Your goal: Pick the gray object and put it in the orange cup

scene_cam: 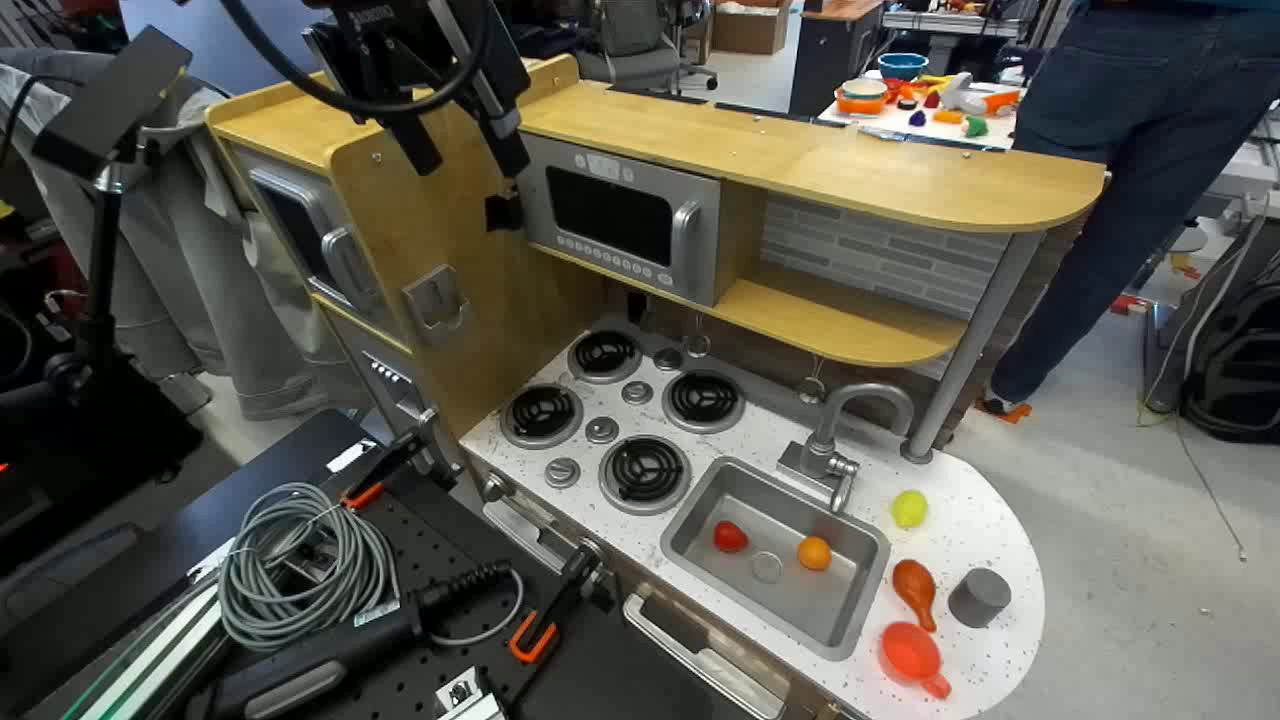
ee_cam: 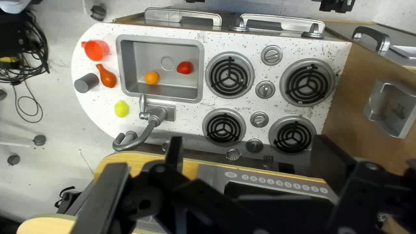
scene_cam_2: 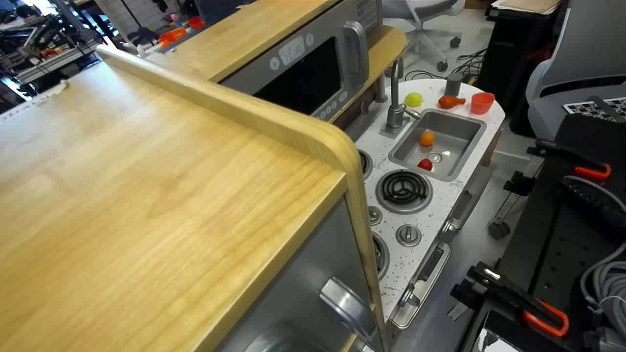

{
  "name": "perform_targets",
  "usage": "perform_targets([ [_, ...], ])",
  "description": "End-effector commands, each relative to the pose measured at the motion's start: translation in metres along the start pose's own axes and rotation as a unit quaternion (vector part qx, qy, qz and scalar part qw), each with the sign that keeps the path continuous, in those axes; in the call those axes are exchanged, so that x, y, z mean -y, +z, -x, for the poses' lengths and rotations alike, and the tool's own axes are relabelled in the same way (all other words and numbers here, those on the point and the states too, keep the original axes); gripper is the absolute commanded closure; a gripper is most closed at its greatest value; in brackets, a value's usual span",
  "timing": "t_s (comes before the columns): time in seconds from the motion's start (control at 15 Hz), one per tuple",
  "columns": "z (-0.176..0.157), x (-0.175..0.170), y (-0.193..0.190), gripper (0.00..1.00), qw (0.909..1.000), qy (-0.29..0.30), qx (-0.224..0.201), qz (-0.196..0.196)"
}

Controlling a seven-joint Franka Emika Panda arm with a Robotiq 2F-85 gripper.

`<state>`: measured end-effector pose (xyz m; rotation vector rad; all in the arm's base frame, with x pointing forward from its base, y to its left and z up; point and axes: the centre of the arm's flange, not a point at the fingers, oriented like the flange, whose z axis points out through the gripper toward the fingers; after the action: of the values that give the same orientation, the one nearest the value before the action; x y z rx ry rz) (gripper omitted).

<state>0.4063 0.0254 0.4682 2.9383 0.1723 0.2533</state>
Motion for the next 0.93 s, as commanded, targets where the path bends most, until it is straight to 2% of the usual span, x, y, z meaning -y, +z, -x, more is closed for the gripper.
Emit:
perform_targets([
  [0.0,0.000,0.000,0.000,0.00,1.0000,0.000,0.000,0.000],
  [0.67,0.000,0.000,0.000,0.00,1.0000,0.000,0.000,0.000],
  [0.87,-0.011,-0.016,0.028,0.00,0.9995,0.014,0.025,-0.013],
])
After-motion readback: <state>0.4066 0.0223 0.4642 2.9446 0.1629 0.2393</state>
